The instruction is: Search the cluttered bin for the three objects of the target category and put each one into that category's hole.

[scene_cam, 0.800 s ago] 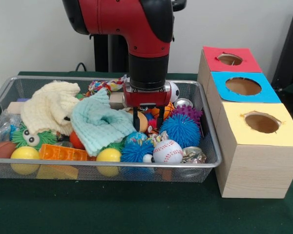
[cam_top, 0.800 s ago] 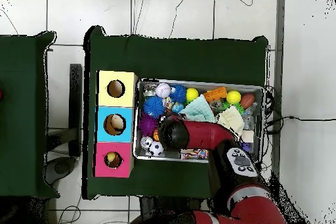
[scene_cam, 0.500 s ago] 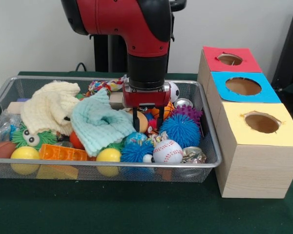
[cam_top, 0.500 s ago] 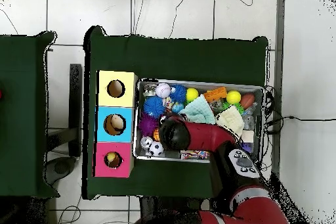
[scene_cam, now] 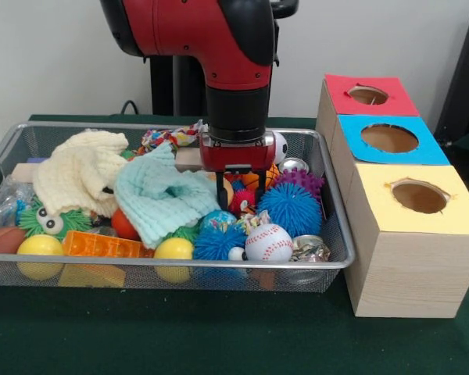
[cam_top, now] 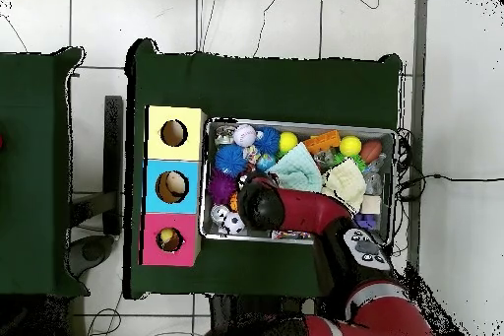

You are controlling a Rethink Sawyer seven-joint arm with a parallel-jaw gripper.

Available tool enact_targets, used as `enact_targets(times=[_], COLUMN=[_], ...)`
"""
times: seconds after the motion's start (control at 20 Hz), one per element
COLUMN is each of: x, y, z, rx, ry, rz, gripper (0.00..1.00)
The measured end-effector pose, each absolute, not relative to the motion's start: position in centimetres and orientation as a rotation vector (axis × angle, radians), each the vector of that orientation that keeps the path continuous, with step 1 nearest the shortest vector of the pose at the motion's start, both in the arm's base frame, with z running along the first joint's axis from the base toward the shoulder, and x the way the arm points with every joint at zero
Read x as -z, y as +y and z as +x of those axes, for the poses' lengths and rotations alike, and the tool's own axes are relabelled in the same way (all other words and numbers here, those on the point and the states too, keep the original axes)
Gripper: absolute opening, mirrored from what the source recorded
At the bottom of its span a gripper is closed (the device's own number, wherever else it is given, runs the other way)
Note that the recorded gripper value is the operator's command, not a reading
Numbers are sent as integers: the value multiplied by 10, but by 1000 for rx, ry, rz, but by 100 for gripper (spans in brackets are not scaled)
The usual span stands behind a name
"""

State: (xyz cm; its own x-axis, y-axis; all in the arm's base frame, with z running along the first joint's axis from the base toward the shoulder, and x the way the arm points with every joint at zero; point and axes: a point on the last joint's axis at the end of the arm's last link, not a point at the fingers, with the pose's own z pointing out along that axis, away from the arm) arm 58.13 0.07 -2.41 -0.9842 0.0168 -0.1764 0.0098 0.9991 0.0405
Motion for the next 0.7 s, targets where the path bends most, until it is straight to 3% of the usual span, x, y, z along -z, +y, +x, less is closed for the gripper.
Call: enact_targets(times=[0.7], x=[27], y=[28], z=[584], rx=[-93], ry=[2987], rz=[47], gripper=[100])
